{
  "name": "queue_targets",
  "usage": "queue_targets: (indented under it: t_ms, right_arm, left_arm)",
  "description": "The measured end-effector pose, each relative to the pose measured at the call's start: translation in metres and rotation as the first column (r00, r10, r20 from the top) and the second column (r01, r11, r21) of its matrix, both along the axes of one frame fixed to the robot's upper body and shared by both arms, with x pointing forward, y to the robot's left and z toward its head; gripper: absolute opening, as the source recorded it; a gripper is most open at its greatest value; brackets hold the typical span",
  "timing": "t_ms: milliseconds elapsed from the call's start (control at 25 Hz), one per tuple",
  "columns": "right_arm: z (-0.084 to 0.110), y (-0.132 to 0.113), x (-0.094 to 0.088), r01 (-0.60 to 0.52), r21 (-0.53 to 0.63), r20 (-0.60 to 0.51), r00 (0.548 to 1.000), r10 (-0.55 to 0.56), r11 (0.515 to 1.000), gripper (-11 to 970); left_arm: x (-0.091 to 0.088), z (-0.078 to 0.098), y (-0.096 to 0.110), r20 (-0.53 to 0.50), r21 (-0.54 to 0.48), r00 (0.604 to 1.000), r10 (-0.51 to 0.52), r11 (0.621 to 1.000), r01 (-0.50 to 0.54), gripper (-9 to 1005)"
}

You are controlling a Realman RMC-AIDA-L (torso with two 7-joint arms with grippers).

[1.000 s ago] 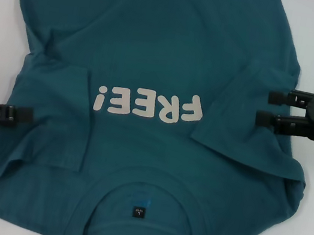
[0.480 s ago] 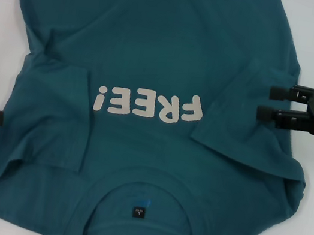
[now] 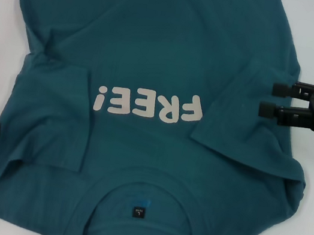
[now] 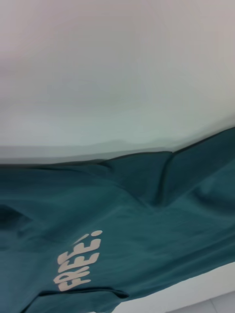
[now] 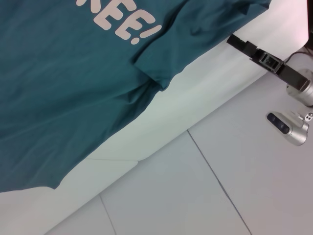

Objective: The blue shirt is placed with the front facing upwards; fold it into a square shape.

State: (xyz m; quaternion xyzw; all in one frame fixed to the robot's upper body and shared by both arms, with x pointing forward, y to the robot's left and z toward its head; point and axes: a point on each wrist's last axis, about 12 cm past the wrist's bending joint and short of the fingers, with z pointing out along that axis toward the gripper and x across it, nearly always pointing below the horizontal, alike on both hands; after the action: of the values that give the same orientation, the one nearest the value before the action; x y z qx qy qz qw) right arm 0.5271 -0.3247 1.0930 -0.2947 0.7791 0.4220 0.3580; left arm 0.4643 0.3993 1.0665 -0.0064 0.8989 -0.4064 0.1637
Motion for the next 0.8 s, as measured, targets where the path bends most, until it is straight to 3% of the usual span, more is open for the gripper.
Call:
queue_targets:
  t_ms: [800]
  right_arm:
    - [0.0024,0.0001,0.0026,0.009,0.009,0.005,1.0,-0.009,1.0,895]
  left_arm:
    - [-0.007,-0.004,-0.0072,-0.091,0.015,0.991,-0.095,0.995,0.096,917]
